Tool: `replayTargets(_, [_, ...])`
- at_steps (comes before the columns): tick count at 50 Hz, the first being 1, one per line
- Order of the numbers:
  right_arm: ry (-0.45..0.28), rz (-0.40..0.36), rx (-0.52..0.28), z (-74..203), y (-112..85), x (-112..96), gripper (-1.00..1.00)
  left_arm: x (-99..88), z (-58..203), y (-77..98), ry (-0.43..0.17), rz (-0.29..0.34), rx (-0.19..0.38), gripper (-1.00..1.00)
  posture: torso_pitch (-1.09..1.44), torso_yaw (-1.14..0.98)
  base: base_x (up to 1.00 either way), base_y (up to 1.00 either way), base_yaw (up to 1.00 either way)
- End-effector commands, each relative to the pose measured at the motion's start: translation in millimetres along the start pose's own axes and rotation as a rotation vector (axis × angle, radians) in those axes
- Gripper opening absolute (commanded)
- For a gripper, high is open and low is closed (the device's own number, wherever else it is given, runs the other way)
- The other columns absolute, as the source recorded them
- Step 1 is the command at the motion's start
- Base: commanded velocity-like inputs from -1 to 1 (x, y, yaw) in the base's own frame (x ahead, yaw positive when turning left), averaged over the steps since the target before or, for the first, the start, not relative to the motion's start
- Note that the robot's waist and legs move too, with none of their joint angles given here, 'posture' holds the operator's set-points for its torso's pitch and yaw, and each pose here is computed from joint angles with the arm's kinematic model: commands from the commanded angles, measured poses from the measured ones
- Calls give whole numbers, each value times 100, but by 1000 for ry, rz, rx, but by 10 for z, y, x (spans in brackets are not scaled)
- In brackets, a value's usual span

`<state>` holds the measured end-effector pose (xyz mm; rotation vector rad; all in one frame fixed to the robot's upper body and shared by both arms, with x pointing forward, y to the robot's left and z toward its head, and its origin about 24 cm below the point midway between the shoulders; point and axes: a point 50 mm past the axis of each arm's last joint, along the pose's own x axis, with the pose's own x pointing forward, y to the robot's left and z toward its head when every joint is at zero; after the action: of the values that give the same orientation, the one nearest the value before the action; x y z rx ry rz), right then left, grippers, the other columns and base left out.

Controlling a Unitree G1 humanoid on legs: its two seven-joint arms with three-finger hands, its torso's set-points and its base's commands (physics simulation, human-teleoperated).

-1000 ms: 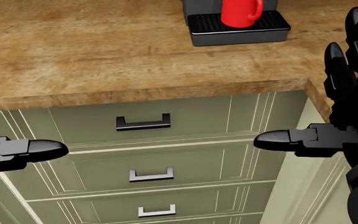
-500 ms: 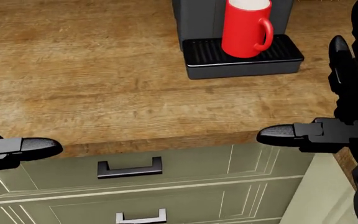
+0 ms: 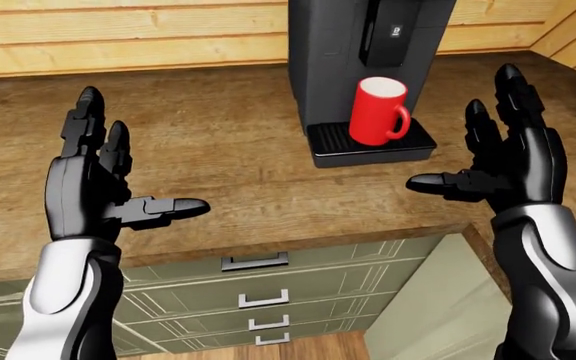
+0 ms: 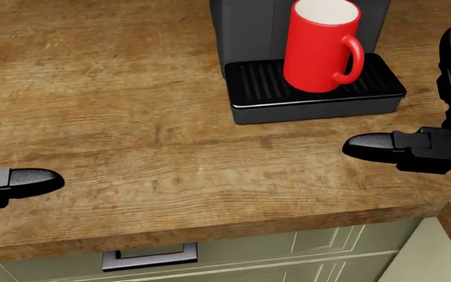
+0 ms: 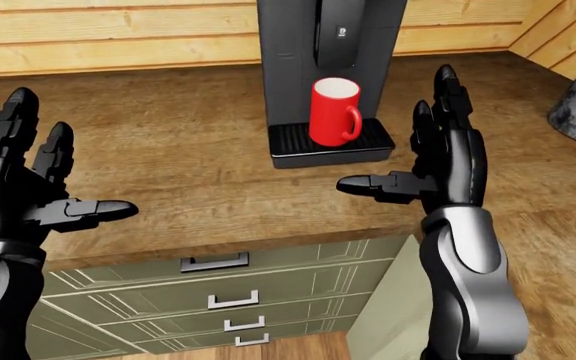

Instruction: Pick the mug from under the coffee machine dispenser and place it on the counter.

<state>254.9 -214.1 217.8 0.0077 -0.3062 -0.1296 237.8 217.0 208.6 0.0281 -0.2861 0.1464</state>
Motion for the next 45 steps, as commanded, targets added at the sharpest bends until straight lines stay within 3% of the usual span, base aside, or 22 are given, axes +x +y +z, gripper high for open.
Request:
replayTargets(1, [-87,7,-2,155,17,4,100,-8,126,7,-73,4,10,100,0,0,0,0,0])
replayTargets(16, [-24,-9,13,40,-2,203,100,-4,155,0,-78,4,9,100,0,0,0,0,0])
replayTargets(22, [40,-64,55,-6,-36,310,100,-3,170,-4,-80,3,7,100,0,0,0,0,0])
replayTargets(27, [57,-88,40,-36,-44,354,100,-9,165,-2,-80,2,7,100,0,0,0,0,0])
replayTargets(45, [-6,-161,-77,57,123,531,100,-22,162,2,-80,4,7,100,0,0,0,0,0])
